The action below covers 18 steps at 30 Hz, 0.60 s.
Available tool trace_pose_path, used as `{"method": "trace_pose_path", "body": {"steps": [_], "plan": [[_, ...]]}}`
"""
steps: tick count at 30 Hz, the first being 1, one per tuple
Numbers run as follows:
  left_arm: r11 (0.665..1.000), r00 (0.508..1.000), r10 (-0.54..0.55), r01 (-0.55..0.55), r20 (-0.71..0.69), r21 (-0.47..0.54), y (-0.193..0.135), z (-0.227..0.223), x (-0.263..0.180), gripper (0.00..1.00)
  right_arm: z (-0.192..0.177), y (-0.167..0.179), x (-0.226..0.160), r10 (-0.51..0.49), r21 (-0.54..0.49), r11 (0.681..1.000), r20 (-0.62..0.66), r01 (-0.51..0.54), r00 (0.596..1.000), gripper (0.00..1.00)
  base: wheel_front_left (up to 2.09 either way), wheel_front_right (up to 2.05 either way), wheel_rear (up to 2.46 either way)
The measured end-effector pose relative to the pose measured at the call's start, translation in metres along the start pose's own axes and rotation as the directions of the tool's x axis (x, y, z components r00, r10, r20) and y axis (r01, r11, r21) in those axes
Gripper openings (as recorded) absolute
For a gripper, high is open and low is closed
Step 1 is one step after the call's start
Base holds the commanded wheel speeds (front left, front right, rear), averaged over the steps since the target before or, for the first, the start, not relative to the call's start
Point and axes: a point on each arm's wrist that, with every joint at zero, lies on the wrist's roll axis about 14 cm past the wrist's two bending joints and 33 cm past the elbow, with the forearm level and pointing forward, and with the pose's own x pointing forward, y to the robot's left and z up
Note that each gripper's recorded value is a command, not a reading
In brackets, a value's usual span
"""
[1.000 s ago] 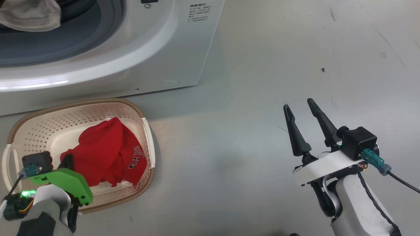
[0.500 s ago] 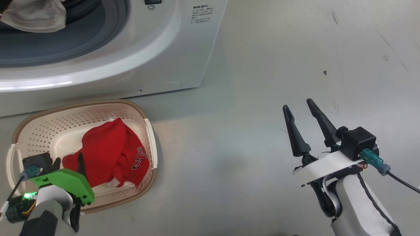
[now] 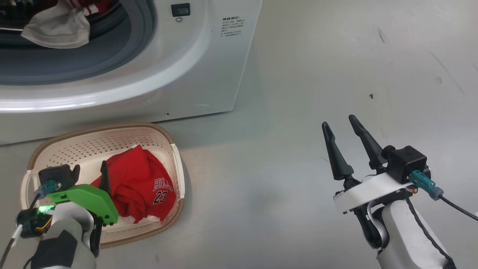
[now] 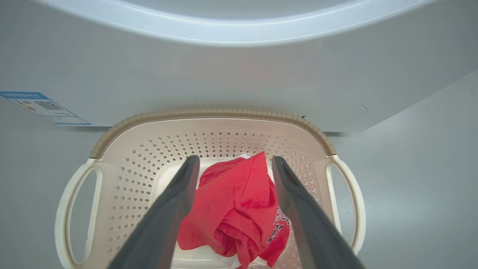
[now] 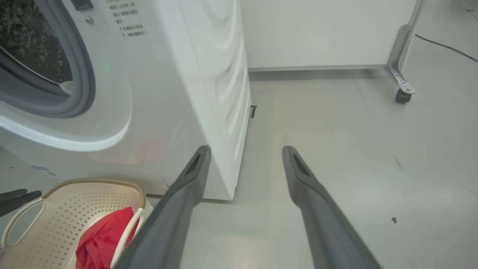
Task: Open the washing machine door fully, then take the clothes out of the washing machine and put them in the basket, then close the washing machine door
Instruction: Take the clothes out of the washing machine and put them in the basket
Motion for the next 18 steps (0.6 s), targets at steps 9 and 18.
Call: {"method": "trace_pose_path", "body": {"steps": [9,18], "plan": [[0.993,0.990,-0.085,0.075,0.115,0.089,-0.023,0.042,-0.011,1.00,0.017,0.009,-0.002,0.021,0.000,1.000,0.047,-0.021,0.999,1.00,0.00,0.00,0.00],[0.984,0.952,-0.140,0.103,0.272,0.144,-0.038,0.097,-0.036,1.00,0.035,0.014,-0.012,0.026,0.008,1.000,0.100,-0.027,0.995,1.00,0.00,0.00,0.00]]}}
